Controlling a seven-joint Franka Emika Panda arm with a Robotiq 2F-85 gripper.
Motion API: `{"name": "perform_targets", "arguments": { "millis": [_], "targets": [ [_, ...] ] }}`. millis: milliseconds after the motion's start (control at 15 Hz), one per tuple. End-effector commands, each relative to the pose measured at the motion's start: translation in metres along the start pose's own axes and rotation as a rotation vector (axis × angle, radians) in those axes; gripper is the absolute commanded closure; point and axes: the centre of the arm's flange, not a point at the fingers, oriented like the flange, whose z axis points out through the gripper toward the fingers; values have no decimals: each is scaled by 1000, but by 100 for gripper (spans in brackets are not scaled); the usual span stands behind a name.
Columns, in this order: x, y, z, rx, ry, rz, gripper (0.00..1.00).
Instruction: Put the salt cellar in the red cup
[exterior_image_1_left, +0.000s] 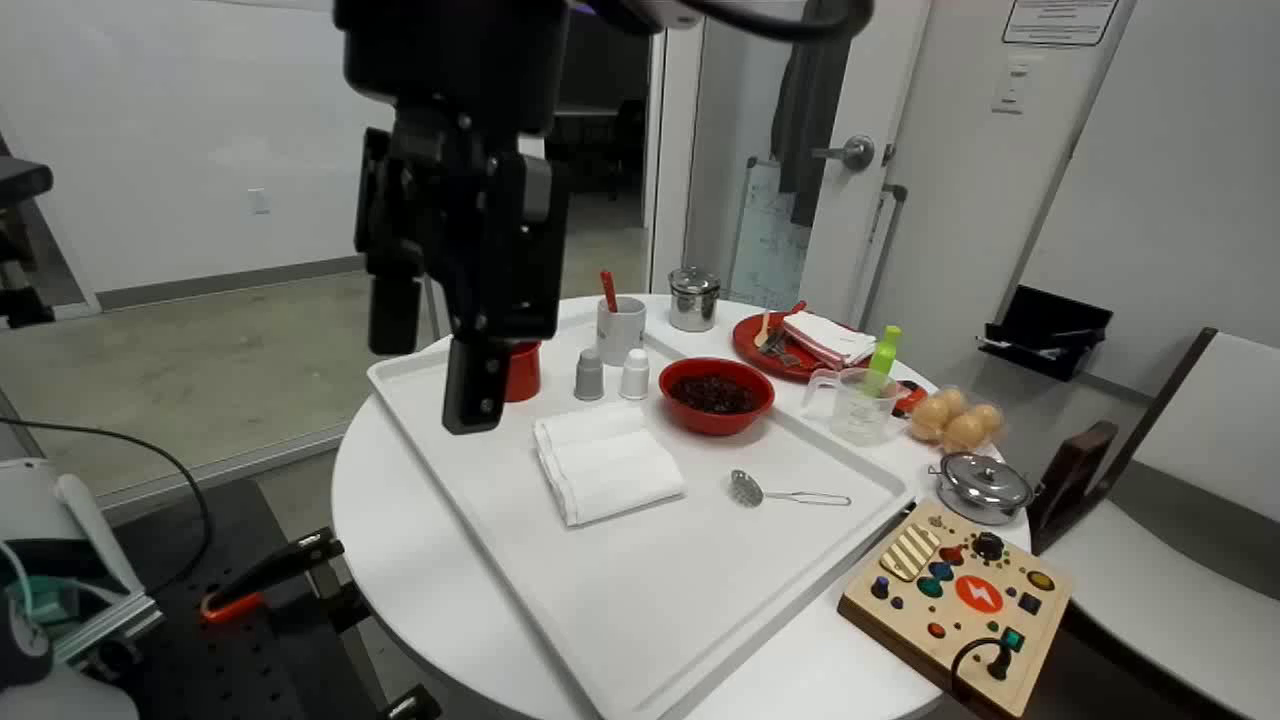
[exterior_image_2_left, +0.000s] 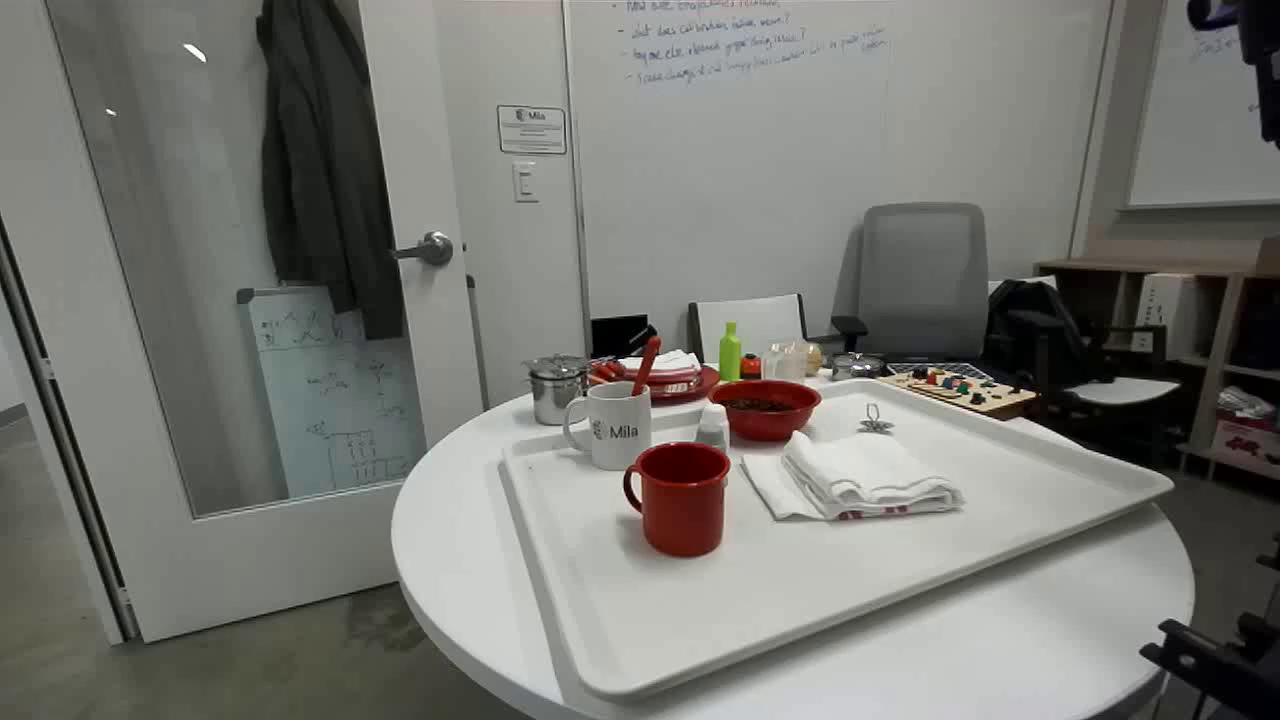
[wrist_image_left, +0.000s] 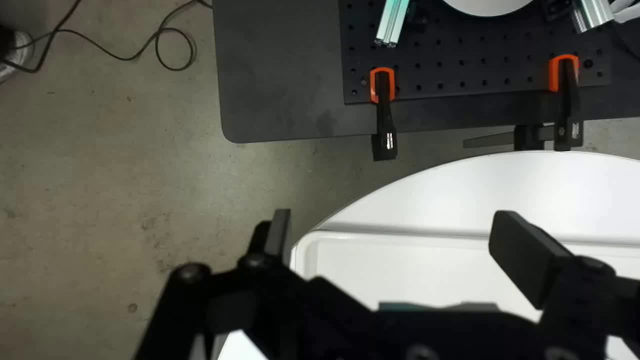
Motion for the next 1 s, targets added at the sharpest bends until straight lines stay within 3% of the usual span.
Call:
{"name": "perform_targets", "arguments": {
  "millis": [0,467,933],
  "targets": [
    [0,0,0,0,0,0,0],
    [0,0,0,0,0,0,0],
    [36,-48,-2,36,136,-134,0]
  ]
}}
